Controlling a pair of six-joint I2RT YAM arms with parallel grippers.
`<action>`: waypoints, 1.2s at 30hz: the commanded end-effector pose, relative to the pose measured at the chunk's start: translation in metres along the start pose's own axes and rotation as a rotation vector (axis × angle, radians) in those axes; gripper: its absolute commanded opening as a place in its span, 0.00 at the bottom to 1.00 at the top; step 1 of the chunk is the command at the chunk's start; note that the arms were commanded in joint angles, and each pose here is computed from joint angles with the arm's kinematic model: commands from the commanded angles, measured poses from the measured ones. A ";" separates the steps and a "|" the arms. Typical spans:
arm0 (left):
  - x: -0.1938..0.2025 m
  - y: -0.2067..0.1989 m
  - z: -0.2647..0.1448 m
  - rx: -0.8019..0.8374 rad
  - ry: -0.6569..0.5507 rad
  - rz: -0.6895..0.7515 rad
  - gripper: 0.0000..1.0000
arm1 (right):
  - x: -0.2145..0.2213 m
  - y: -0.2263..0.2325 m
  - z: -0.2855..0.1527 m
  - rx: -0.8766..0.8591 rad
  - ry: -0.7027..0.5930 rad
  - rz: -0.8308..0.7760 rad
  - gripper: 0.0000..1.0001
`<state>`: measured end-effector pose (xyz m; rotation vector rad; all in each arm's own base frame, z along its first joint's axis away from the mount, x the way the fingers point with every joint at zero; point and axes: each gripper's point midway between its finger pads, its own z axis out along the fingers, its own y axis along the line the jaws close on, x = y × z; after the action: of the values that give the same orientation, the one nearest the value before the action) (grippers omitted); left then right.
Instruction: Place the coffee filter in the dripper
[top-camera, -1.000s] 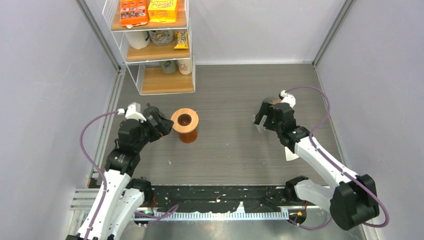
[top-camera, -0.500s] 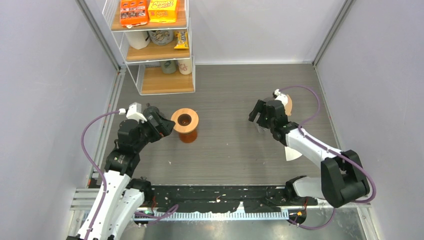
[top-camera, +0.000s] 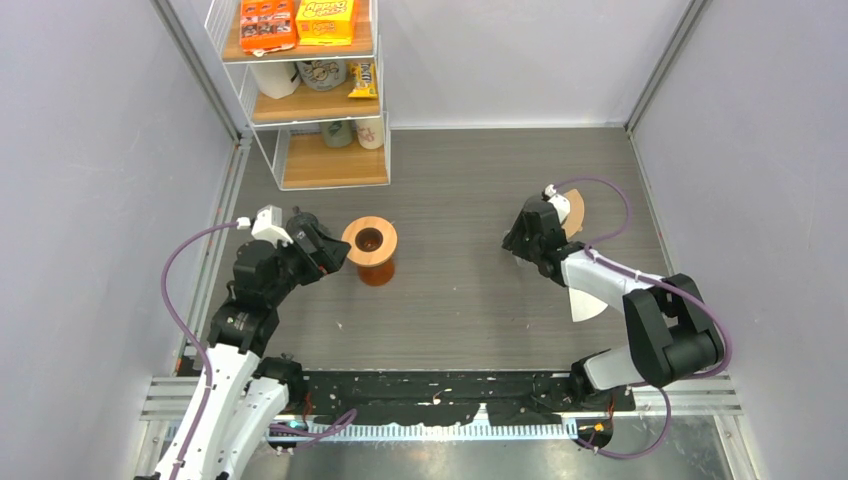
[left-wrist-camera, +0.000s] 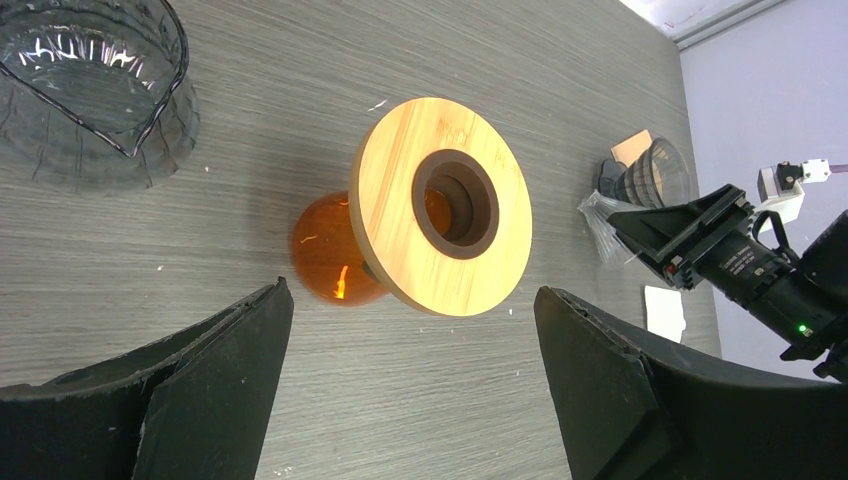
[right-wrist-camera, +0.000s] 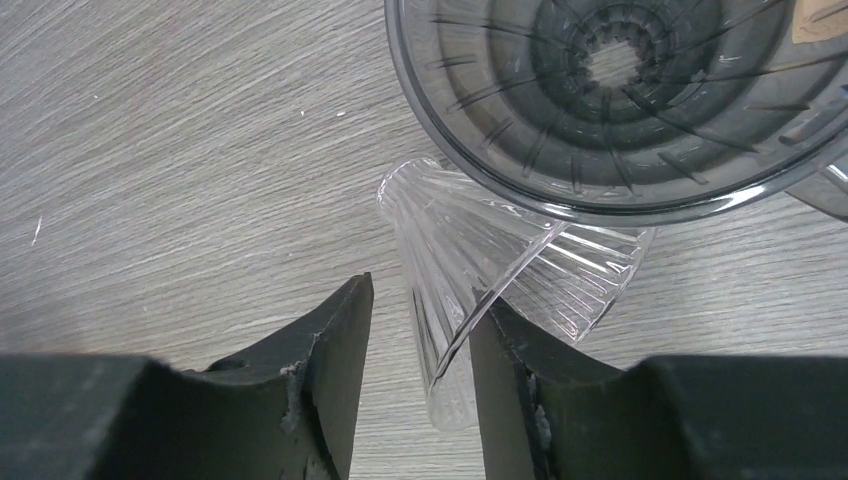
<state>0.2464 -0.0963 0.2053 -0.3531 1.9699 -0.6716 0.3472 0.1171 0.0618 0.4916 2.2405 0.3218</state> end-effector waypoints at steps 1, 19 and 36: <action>-0.016 -0.016 -0.004 0.064 -0.055 0.003 0.99 | -0.026 0.010 0.002 0.000 -0.080 0.037 0.44; -0.022 -0.027 -0.012 0.103 -0.073 0.005 0.99 | -0.046 0.021 -0.027 -0.069 -0.090 -0.260 0.06; -0.025 -0.071 -0.012 0.258 -0.008 0.023 0.99 | 0.007 0.138 -0.145 -0.618 -0.297 -1.556 0.05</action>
<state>0.2443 -0.1183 0.2391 -0.2789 1.8992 -0.8157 0.2769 0.2209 0.1723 -1.0490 1.8197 0.1315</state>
